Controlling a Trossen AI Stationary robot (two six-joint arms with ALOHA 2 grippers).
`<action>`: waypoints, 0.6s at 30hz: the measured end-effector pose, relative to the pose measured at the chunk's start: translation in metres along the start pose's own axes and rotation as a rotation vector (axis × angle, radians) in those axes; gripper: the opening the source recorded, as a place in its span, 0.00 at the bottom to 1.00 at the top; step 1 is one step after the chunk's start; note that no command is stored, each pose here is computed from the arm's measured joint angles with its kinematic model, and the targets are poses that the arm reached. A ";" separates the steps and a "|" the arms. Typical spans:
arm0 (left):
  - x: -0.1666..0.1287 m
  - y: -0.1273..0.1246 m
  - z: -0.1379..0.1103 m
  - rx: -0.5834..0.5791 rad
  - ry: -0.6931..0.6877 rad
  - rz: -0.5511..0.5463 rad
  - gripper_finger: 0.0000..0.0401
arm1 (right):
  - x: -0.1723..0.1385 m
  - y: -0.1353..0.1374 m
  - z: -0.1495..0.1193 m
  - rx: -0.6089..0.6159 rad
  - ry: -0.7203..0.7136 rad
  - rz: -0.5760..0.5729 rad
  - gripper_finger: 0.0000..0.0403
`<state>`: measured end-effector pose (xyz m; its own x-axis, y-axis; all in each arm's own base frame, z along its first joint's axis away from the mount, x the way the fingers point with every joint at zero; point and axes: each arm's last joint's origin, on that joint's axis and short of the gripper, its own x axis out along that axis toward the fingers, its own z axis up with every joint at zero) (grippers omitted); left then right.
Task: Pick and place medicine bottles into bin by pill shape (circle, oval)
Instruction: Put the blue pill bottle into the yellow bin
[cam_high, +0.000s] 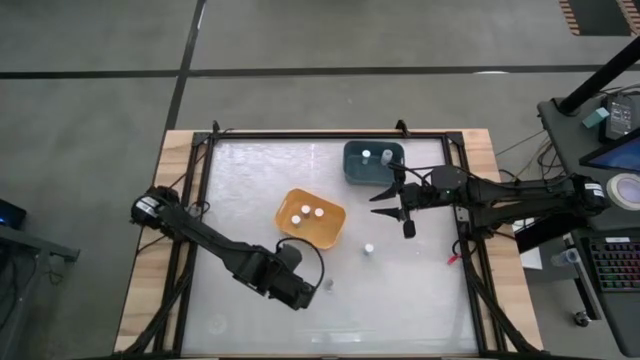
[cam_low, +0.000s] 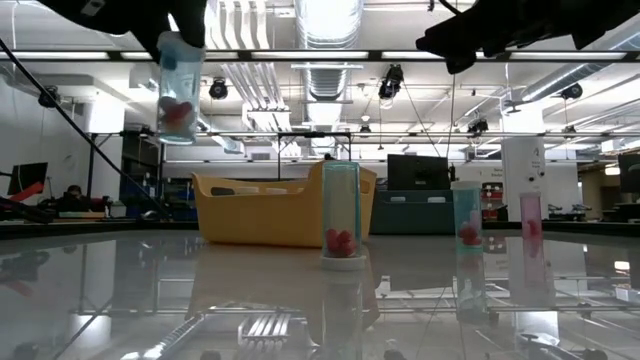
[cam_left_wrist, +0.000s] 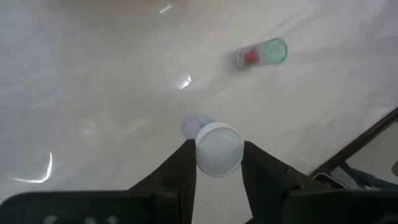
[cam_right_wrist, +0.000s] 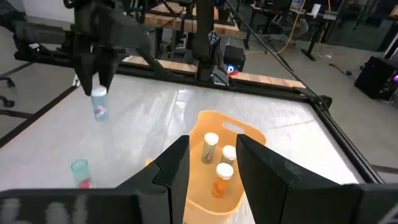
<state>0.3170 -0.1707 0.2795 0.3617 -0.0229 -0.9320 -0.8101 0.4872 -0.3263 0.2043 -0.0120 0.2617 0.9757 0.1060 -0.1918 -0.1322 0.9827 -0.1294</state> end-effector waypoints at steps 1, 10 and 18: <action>-0.001 0.000 0.002 0.003 -0.005 -0.003 0.23 | 0.000 0.000 0.000 0.004 0.001 0.000 0.31; -0.011 -0.002 0.035 0.098 -0.023 -0.038 0.23 | 0.000 0.001 -0.005 0.034 0.050 0.008 0.31; -0.021 -0.001 0.086 0.201 -0.055 -0.073 0.23 | 0.000 0.001 -0.006 0.043 0.063 0.010 0.31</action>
<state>0.3495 -0.0958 0.3132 0.4451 -0.0192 -0.8953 -0.6747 0.6502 -0.3494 0.2027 -0.0119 0.2557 0.9612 0.1072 -0.2541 -0.1328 0.9874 -0.0858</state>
